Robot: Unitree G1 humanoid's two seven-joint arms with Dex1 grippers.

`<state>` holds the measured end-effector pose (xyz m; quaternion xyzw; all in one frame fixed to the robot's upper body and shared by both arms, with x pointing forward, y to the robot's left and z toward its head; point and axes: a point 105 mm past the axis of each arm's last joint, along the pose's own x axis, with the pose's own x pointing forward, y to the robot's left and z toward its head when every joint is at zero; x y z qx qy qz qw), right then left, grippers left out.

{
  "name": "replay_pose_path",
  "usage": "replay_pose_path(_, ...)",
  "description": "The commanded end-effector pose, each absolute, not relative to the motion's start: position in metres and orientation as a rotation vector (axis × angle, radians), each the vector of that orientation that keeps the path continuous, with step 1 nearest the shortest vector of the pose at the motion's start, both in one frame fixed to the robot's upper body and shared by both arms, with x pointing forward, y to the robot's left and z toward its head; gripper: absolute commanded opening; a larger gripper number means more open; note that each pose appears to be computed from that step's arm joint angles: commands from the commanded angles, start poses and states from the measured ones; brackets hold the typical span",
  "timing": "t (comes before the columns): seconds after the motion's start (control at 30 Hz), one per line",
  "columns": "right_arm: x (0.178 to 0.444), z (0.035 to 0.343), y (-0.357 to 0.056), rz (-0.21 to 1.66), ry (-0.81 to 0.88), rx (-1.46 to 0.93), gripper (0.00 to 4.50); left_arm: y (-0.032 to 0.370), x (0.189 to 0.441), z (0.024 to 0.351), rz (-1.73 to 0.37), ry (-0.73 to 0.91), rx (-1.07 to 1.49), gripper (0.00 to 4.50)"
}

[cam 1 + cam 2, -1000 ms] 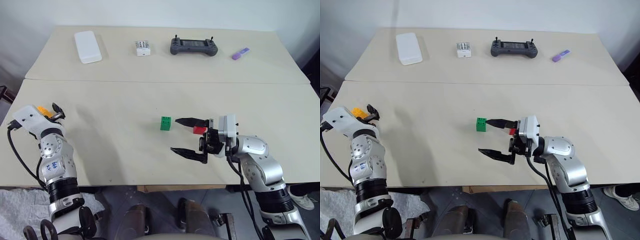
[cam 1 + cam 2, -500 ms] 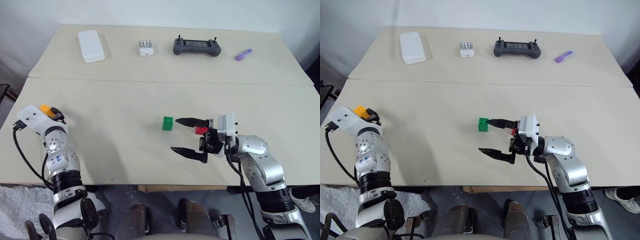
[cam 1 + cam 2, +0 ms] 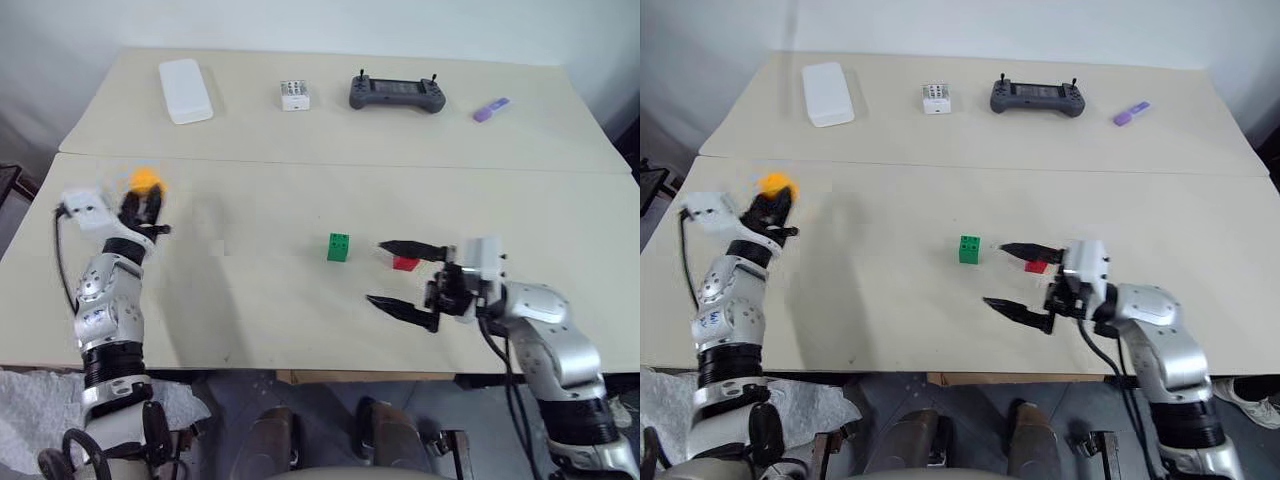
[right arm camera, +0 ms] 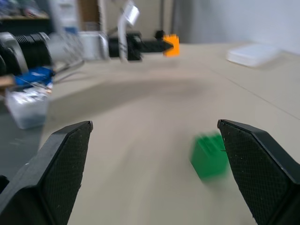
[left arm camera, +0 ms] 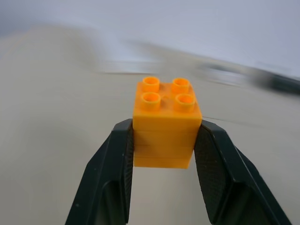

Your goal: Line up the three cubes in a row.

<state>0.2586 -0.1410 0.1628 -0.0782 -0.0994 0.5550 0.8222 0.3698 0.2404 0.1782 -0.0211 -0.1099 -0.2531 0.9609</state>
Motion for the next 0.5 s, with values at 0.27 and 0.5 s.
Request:
replay_pose_path(0.27,0.243,0.171,-0.186,1.022,-0.241,-0.237,4.5,0.146,0.365,0.155,-1.365,-0.024,0.34,1.48)
replay_pose_path(0.5,0.231,0.171,-0.176,1.0,-0.246,-0.228,4.5,0.143,0.373,0.149,-1.44,0.082,0.396,1.48)
